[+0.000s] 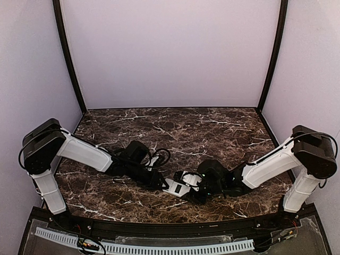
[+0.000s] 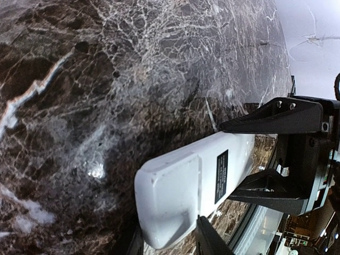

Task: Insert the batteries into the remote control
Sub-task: Load the battery cover onto the remote control without the battery cover.

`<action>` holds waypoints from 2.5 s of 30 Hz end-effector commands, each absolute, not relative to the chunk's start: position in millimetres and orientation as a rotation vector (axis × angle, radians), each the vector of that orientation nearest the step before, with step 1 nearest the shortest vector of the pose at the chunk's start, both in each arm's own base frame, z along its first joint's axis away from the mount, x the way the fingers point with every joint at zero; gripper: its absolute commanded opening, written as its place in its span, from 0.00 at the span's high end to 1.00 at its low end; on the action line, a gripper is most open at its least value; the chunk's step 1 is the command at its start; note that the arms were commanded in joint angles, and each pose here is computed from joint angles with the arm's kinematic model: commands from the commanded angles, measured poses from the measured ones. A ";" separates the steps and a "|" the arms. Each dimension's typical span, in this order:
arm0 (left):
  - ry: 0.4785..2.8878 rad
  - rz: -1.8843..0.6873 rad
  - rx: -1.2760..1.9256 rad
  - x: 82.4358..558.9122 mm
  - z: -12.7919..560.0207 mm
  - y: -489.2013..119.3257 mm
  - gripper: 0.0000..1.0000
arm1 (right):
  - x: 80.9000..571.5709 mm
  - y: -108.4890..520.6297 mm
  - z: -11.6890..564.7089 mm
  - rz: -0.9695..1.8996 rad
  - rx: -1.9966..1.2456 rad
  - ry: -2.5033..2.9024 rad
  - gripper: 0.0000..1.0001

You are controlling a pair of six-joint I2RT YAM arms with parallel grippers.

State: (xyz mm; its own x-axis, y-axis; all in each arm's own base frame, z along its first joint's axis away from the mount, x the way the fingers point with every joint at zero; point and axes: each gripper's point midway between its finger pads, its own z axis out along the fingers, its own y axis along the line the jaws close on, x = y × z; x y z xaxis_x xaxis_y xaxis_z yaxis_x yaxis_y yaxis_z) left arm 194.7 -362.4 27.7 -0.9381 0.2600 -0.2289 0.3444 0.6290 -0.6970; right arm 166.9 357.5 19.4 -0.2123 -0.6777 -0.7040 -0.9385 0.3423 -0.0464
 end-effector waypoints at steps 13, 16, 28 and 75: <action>2.799 -1.157 0.535 195.7 12.2 -350.3 0.59 | 158.3 355.6 21.4 0.563 -1.447 1.940 1.00; 2.800 -1.157 0.530 198.4 10.8 -350.3 0.61 | 153.8 356.8 22.0 0.591 -1.462 1.929 1.00; 2.783 -1.174 0.564 203.7 13.6 -358.0 0.64 | 149.0 359.2 18.3 0.619 -1.491 1.930 1.00; 2.832 -1.297 0.400 210.4 12.7 -369.3 0.62 | 154.9 355.3 13.9 0.508 -1.499 1.912 1.00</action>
